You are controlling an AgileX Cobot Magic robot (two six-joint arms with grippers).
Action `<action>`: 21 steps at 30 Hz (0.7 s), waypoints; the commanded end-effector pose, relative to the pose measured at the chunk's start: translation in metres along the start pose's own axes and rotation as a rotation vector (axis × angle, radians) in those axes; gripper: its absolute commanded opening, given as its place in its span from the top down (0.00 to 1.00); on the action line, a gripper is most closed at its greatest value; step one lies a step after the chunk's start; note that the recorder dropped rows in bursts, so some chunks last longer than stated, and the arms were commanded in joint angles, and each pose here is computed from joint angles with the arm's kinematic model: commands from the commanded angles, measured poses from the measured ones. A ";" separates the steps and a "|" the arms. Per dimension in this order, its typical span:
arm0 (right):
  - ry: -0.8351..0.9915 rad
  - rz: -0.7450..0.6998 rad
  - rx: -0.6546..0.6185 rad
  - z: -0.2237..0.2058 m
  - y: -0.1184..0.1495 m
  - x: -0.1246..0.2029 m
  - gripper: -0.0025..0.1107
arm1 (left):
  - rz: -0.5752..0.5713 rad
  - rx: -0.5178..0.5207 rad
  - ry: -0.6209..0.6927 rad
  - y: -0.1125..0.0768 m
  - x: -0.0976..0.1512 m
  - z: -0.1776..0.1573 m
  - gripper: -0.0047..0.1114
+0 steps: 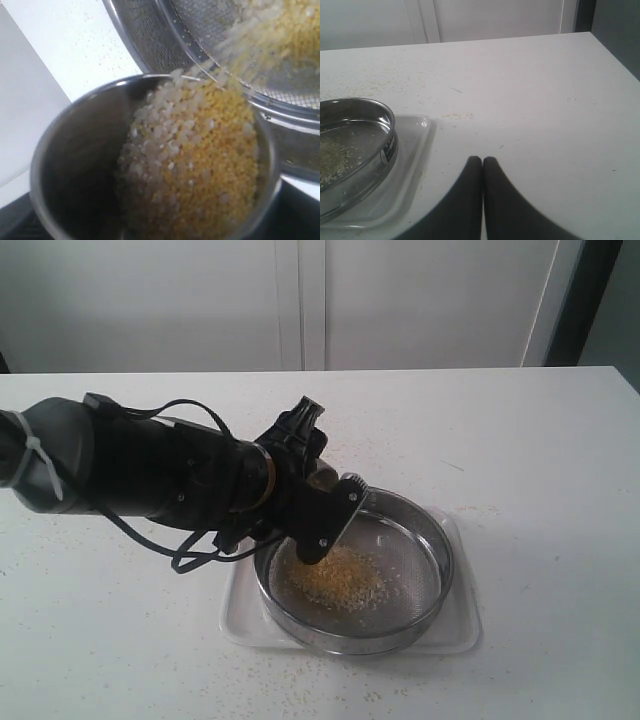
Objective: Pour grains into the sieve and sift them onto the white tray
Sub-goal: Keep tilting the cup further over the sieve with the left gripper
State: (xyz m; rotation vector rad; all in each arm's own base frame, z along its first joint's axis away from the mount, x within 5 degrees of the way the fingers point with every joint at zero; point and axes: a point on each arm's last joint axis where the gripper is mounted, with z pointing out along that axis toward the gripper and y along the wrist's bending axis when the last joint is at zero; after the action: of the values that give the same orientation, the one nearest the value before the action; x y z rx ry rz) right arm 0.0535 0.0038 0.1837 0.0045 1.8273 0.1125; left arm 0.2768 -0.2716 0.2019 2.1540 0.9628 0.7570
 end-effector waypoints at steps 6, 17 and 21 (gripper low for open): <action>-0.008 0.000 0.005 0.000 0.000 0.001 0.98 | -0.012 -0.016 0.032 0.006 -0.002 -0.006 0.96; -0.008 0.000 0.005 0.000 0.000 0.001 0.98 | -0.028 -0.010 0.079 0.005 -0.003 -0.008 0.96; -0.008 0.000 0.005 0.000 0.000 0.001 0.98 | -0.035 -0.011 0.083 0.005 -0.003 -0.008 0.96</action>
State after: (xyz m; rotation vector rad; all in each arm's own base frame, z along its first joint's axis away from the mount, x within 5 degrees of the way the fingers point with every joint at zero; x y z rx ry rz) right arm 0.0535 0.0038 0.1837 0.0045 1.8273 0.1125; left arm 0.2726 -0.2732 0.2041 2.1262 1.0357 0.8174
